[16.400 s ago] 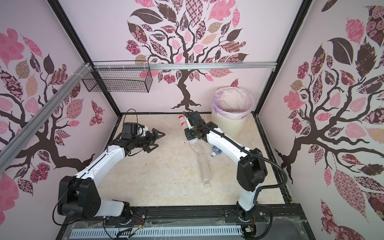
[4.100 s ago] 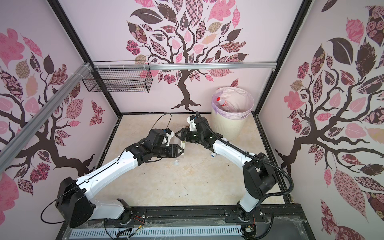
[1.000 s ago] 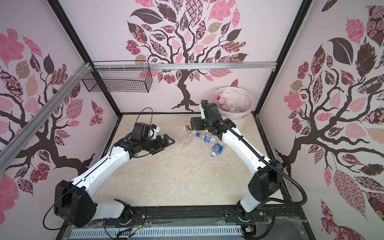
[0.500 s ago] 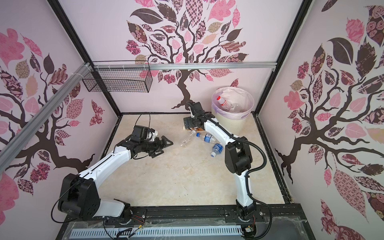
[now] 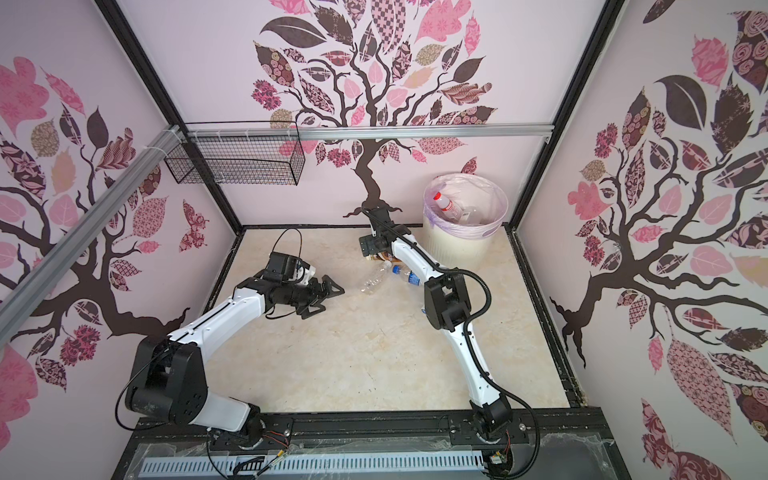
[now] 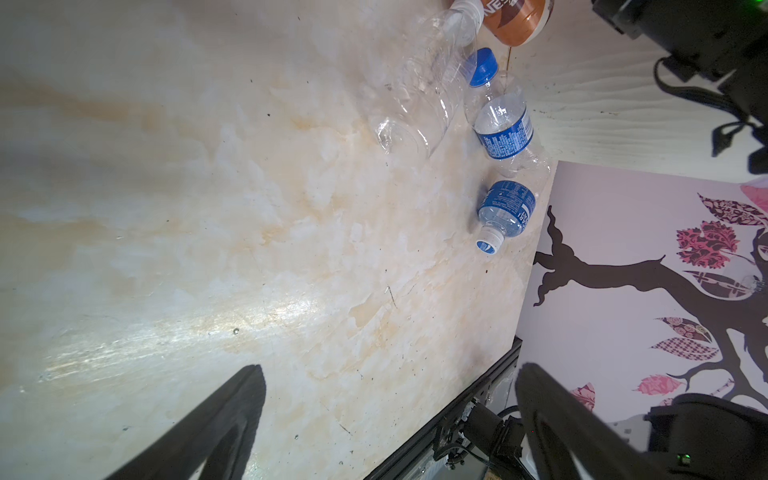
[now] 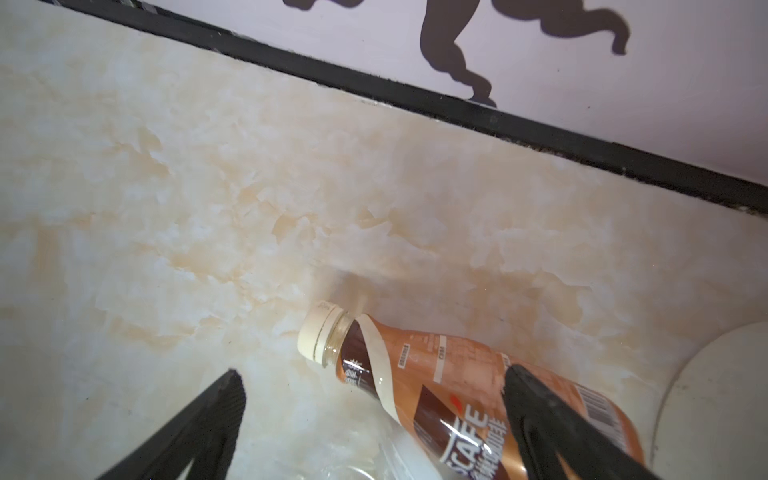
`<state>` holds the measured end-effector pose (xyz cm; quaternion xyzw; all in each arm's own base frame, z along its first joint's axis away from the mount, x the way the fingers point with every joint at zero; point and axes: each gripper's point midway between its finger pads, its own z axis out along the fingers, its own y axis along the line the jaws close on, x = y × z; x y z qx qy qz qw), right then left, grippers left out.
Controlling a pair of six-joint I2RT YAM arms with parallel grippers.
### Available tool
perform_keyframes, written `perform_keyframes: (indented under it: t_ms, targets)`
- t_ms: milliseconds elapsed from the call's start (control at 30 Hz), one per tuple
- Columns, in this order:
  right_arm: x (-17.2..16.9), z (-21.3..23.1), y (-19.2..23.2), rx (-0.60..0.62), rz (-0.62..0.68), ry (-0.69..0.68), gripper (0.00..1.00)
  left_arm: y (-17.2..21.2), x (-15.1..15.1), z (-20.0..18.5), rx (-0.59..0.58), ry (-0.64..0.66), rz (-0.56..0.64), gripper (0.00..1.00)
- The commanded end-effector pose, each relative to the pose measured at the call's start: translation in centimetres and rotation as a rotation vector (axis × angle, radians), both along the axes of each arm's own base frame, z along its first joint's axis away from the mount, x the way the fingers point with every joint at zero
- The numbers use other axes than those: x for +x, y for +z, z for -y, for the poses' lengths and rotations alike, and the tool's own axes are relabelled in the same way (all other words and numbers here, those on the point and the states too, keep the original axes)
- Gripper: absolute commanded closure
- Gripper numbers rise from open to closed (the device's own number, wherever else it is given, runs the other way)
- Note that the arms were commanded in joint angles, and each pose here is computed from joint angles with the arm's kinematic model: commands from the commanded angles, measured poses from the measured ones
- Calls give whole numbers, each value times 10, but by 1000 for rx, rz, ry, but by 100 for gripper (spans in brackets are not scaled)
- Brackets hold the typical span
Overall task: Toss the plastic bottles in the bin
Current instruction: 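Move the right gripper down to the brown Nescafe bottle beside the bin, then close the right gripper around the Nescafe bottle's body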
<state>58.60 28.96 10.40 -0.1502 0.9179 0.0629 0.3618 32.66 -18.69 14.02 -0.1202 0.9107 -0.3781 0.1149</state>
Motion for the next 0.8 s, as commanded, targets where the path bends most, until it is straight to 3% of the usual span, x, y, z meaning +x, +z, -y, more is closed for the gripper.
perform_keyframes:
  t_ms: [0, 467, 767]
  targets:
    - [6, 9, -18, -30, -29, -15, 0, 4, 3, 0, -6, -23, 15, 2]
    - [-13, 15, -35, 39, -117, -53, 0, 4, -6, 0, -17, -45, 3, 2]
    - [-22, 21, -38, 21, -132, -54, 1, 9, -10, -1, -18, -40, 17, 2]
